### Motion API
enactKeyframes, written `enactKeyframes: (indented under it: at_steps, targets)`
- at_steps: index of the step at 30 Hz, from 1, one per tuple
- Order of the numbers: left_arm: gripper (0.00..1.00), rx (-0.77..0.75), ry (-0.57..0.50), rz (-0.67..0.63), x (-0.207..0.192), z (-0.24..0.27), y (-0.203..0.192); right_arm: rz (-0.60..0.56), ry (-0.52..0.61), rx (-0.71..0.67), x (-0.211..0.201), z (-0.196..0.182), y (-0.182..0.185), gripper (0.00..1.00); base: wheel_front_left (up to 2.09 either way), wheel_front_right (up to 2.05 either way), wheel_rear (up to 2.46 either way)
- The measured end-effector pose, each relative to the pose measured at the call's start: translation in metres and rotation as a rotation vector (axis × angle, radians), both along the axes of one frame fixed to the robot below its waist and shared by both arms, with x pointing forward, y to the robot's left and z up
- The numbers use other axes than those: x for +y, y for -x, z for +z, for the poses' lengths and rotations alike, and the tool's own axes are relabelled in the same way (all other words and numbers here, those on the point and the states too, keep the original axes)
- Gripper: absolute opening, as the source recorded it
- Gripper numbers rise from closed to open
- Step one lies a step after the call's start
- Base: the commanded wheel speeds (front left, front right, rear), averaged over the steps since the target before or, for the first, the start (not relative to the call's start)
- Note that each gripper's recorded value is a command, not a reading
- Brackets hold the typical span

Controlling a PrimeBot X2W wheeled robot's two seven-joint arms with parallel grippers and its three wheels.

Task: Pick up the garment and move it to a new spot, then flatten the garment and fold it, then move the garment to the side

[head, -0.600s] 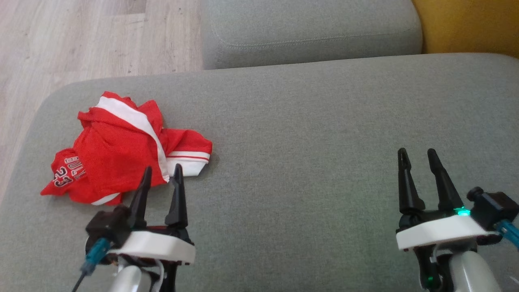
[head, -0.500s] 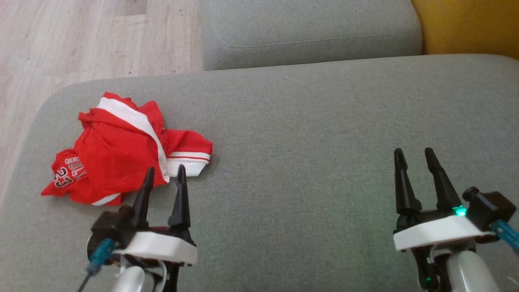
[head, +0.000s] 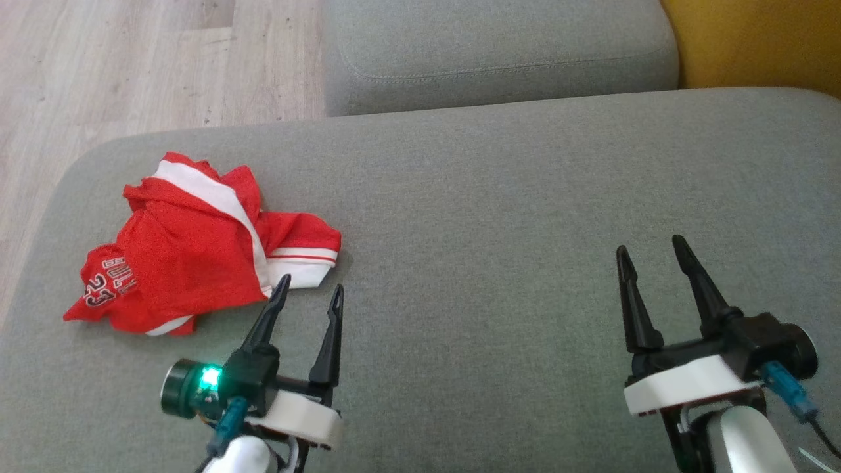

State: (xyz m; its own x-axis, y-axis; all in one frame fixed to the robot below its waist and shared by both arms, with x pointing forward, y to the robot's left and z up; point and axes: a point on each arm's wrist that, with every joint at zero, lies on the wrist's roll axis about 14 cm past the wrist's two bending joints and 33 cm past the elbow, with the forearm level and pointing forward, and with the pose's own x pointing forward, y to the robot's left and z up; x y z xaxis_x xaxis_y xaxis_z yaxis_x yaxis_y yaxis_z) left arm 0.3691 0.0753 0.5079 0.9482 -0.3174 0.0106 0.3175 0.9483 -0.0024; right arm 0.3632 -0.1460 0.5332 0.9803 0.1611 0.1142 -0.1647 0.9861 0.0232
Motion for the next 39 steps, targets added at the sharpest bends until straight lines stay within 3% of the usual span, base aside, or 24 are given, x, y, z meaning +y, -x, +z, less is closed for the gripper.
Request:
enactKeyframes:
  at_steps: [4, 8, 13, 19, 23, 39]
  targets:
    - [1.0, -0.015, -0.034, -0.004, -0.003, -0.003, 0.001, 0.006, 0.055, -0.014, 0.002, 0.0, 0.0, 1.0, 0.0, 0.0, 0.0]
    - [1.0, -0.033, 0.015, 0.005, -0.004, 0.007, -0.001, 0.008, 0.074, -0.027, 0.003, 0.002, 0.0, 1.0, 0.0, 0.0, 0.0]
    - [1.0, -0.04, 0.123, 0.056, 0.007, 0.018, -0.006, -0.005, -0.005, -0.045, -0.002, 0.007, 0.0, 1.0, 0.0, 0.0, 0.0]
    - [1.0, -0.019, 0.117, 0.07, 0.015, 0.004, 0.001, -0.023, -0.096, -0.01, -0.007, -0.005, 0.002, 1.0, 0.0, 0.0, 0.0]
    - [1.0, 0.061, 0.114, 0.067, 0.014, -0.024, 0.01, -0.02, -0.11, 0.037, -0.005, -0.021, 0.005, 1.0, 0.0, 0.0, 0.0]
    - [1.0, 0.093, 0.177, 0.082, 0.019, -0.032, 0.008, -0.032, -0.124, 0.122, -0.007, -0.05, 0.01, 1.0, 0.0, 0.0, 0.0]
